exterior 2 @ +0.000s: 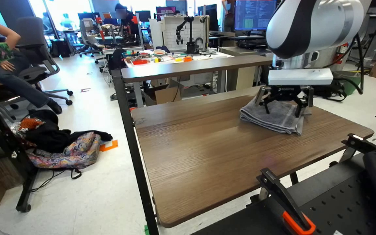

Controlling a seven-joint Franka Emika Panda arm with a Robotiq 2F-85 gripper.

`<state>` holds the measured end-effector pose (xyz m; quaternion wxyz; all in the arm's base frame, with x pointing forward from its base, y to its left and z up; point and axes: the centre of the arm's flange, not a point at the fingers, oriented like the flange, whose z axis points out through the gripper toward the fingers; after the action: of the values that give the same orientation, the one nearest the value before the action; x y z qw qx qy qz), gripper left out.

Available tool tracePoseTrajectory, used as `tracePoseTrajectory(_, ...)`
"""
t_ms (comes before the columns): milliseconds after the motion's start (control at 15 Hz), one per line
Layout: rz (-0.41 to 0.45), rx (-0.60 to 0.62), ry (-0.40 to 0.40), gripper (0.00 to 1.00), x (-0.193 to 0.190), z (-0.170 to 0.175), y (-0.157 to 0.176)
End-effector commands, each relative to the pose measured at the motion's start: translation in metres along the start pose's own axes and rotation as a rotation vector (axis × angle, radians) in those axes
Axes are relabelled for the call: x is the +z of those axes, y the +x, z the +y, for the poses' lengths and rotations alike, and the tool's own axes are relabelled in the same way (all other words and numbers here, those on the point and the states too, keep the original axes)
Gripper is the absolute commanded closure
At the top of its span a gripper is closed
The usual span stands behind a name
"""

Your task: Move the towel to the left

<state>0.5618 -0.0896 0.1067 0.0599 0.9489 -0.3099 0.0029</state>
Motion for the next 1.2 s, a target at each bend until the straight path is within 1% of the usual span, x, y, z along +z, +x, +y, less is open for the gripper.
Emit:
tracePoseTrajectory(0, 0.054, -0.009, 0.016, 0.00, 0.028, -0.043, -0.020)
tracePoseTrajectory(200, 0.057, -0.012, 0.034, 0.00, 0.039, -0.080, -0.043)
tracePoseTrajectory(467, 0.064, -0.001, 0.064, 0.00, 0.029, -0.133, -0.069)
tracePoseTrajectory(800, 0.071, 0.040, 0.089, 0.00, 0.018, -0.193, -0.086)
tracePoseTrajectory(1000, 0.073, 0.067, 0.097, 0.00, 0.011, -0.215, -0.090)
tracePoseTrajectory(1133, 0.088, 0.085, 0.098, 0.00, 0.001, -0.223, -0.087)
